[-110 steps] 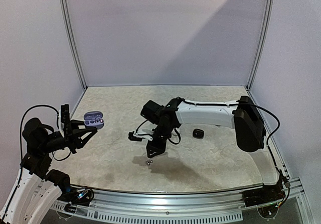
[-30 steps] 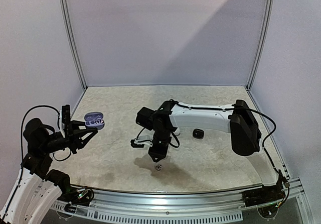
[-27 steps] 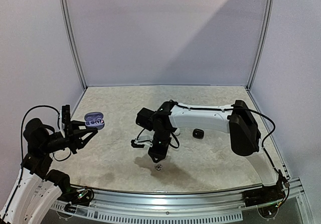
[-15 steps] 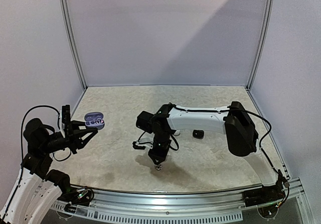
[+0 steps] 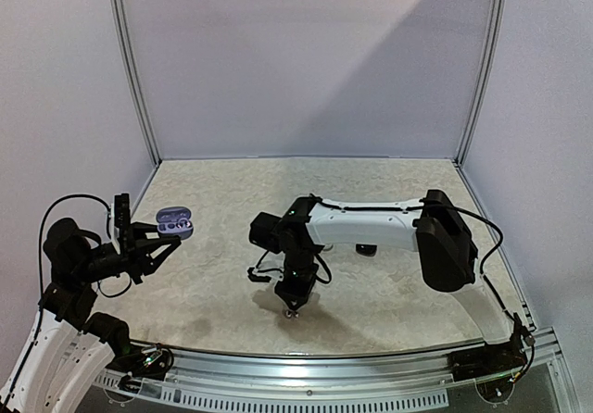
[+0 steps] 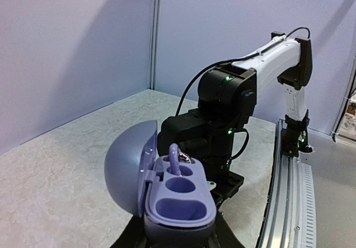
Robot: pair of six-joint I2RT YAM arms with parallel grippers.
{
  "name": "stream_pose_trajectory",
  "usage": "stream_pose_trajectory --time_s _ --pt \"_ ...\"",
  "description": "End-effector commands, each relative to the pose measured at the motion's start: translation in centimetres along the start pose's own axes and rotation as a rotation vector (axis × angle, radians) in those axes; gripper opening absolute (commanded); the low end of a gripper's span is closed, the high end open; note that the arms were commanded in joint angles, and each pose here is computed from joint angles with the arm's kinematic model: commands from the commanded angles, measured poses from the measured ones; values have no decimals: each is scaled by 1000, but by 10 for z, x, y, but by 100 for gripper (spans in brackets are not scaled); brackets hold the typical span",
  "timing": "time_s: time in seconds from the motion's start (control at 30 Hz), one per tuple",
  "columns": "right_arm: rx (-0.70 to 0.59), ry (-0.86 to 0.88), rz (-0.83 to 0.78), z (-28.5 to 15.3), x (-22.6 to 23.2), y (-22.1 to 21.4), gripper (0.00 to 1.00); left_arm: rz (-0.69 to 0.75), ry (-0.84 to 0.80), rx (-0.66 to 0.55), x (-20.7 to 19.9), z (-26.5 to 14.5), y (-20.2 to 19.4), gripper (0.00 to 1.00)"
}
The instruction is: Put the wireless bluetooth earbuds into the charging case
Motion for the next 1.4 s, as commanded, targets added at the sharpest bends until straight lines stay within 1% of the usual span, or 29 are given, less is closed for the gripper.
stream_pose_trajectory --time_s 0.0,0.13,0.23,0.37,0.4,0.47,0.7,0.97,1.17,1.37 --pt "63 0 48 -1 7 -11 25 13 -4 -6 1 0 -2 0" --pt "22 -6 93 -9 7 -3 25 15 -6 -6 1 0 -2 0" --pt "-1 33 125 -5 11 -3 25 17 -8 -8 0 0 -2 0" --pt "-17 62 107 -2 14 -6 25 19 -11 -8 0 0 -3 0" --pt "-17 67 72 -1 15 -6 25 19 -12 -9 -1 0 -2 0" --pt "-29 93 53 -2 17 -5 25 20 -12 -8 -1 0 -2 0" --pt "-124 180 3 -10 30 2 25 24 -13 -6 -1 0 -3 0" --pt "-139 203 54 -3 31 3 24 24 -19 -7 -2 0 -3 0" --pt "-163 209 133 1 29 10 23 32 -22 -12 -4 -1 -2 0" --pt "-201 188 138 -3 25 20 23 36 -26 -14 -5 -1 -2 0"
Point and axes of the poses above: each gripper's point midway between its finger pads, its own z axis out along the fingers, its own x axis along the line the jaws close on, y = z × x, the point moved 8 cm from there along -z, back along the fingers, and after that the axes turned 9 degrees about -z, right-handed, at the moved point
